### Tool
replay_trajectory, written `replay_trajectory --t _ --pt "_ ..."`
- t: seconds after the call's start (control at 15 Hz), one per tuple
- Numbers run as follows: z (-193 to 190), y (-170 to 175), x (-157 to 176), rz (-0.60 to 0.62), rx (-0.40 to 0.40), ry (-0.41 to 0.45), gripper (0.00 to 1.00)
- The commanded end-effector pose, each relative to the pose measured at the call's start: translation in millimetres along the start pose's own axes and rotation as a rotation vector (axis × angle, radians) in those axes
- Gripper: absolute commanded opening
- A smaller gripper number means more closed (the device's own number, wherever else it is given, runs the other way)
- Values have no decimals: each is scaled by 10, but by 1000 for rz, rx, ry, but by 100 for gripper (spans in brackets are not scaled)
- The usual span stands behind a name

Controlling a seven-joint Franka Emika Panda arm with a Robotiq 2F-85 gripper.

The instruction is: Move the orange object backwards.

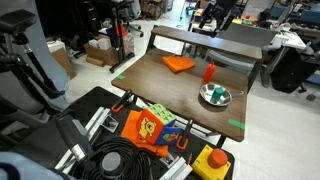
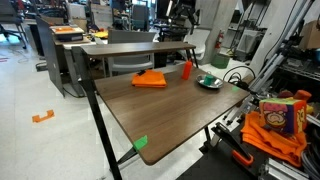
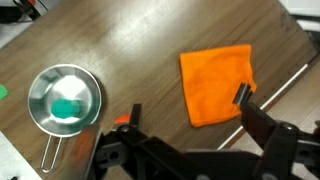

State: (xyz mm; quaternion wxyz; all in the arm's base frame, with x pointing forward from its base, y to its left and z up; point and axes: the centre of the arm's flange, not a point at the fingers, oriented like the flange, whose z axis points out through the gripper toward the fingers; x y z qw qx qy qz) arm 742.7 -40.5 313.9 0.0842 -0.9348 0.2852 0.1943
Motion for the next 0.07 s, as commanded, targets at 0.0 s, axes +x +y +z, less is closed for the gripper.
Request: replay_trajectory --t 0.0 --pt "242 139 -848 -59 -136 -140 100"
